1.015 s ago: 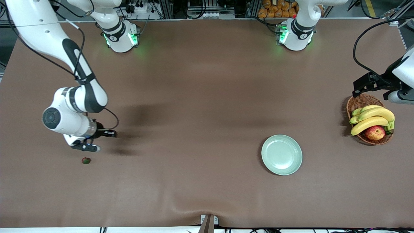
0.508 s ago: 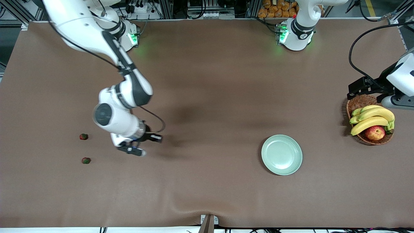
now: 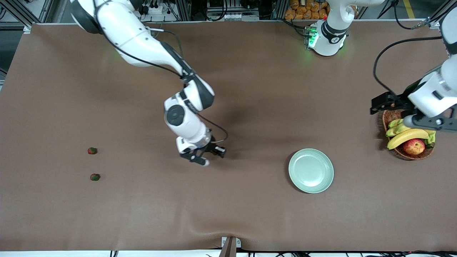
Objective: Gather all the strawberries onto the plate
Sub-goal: 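Set the strawberry mid-table with the right gripper while the left gripper approaches, then return the right gripper to the strawberries while the left gripper lowers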
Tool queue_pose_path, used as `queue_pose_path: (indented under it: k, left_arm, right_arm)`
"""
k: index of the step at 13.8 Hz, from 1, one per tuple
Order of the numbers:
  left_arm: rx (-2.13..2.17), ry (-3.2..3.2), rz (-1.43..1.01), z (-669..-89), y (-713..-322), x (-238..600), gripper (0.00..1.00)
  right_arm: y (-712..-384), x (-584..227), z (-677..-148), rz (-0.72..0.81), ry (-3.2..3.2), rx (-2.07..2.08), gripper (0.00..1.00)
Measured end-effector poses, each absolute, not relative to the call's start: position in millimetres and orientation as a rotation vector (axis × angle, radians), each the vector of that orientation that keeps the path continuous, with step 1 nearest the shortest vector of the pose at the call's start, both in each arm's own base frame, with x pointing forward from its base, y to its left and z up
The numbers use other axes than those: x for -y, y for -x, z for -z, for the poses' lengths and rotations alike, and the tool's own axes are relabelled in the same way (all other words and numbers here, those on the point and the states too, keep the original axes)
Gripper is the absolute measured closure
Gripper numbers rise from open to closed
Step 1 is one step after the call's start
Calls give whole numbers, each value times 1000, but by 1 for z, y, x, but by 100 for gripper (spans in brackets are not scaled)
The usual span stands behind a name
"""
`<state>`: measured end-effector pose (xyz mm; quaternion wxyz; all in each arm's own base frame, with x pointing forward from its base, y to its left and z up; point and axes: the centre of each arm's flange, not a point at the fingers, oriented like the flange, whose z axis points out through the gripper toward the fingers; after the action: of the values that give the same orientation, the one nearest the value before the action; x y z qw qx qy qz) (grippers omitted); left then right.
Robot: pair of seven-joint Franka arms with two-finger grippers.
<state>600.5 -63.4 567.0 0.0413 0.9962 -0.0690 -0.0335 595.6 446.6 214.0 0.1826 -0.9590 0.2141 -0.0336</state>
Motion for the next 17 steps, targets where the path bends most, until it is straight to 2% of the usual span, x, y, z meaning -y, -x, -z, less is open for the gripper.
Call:
queue_pose_path:
  k: [4,5,10,11,14,17]
  left_arm:
    - [224,-3013,186,-530,-613,80,0]
    - [248,-3009,200,-519,-616,92,0]
    - [247,-3026,232,-485,-619,162,0]
    - [239,-3029,229,-478,-620,172,0]
    - [177,-3015,171,-449,-630,204,0]
    - [94,-3007,83,-416,-638,250,0]
  right_arm:
    - [-585,-484,-192,89,2699,-613,63]
    - [-588,-483,-188,96,2703,-615,57]
    - [-611,-465,-206,178,2739,-605,5]
    - [-617,-457,-214,180,2771,-605,0]
    - [-650,-398,-255,184,2903,-581,0]
    - [-692,-285,-277,100,3072,-442,0]
